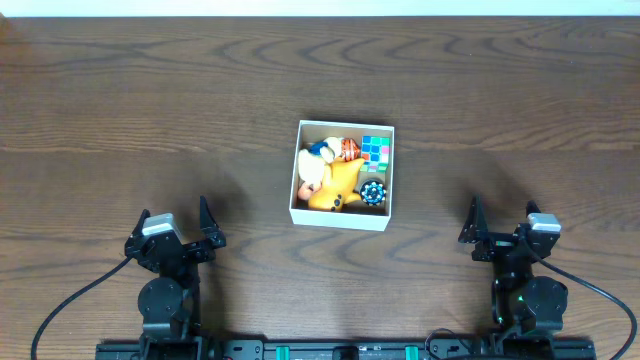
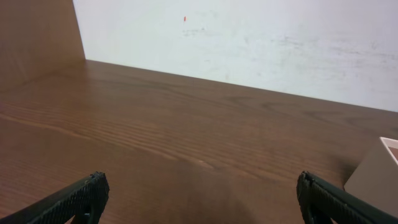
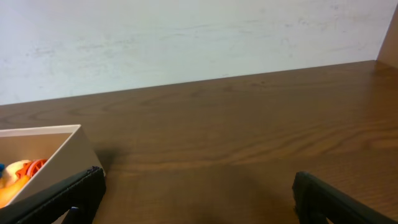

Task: Pack container

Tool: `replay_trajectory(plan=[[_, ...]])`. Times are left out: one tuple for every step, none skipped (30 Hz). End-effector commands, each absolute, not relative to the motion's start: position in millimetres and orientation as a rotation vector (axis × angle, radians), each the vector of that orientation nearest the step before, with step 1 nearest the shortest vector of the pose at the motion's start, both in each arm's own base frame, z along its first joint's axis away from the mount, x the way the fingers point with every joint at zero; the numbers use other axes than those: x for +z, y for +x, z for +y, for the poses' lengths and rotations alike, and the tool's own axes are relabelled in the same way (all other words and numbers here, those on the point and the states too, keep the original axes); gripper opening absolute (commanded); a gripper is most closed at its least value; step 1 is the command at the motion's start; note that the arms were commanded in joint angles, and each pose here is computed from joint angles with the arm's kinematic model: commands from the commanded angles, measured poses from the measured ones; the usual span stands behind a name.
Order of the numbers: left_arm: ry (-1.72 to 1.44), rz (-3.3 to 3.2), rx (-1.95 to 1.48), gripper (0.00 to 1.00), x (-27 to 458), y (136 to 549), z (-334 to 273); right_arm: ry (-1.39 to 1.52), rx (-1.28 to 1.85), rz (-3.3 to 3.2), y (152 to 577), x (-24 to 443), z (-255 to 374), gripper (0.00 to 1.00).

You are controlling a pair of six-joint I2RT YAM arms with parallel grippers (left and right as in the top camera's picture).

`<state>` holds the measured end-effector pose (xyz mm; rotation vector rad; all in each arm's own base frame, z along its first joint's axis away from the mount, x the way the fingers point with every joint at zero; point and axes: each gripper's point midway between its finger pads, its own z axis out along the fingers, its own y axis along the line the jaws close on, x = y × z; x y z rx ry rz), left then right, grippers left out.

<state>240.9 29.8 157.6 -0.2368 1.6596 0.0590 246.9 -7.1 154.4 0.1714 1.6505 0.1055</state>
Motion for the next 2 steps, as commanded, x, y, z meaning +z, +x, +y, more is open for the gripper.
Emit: replay_trajectory(plan=[[-0.254,1.706,0.062,0.98,137.8,241.3,31.5,0.16,0.1,1.658,246.9,152.1,-6.6,0.99],[-0.254,1.706,0.062,0.98,137.8,241.3,31.5,0.16,0.1,1.658,246.9,152.1,-6.6,0.99]])
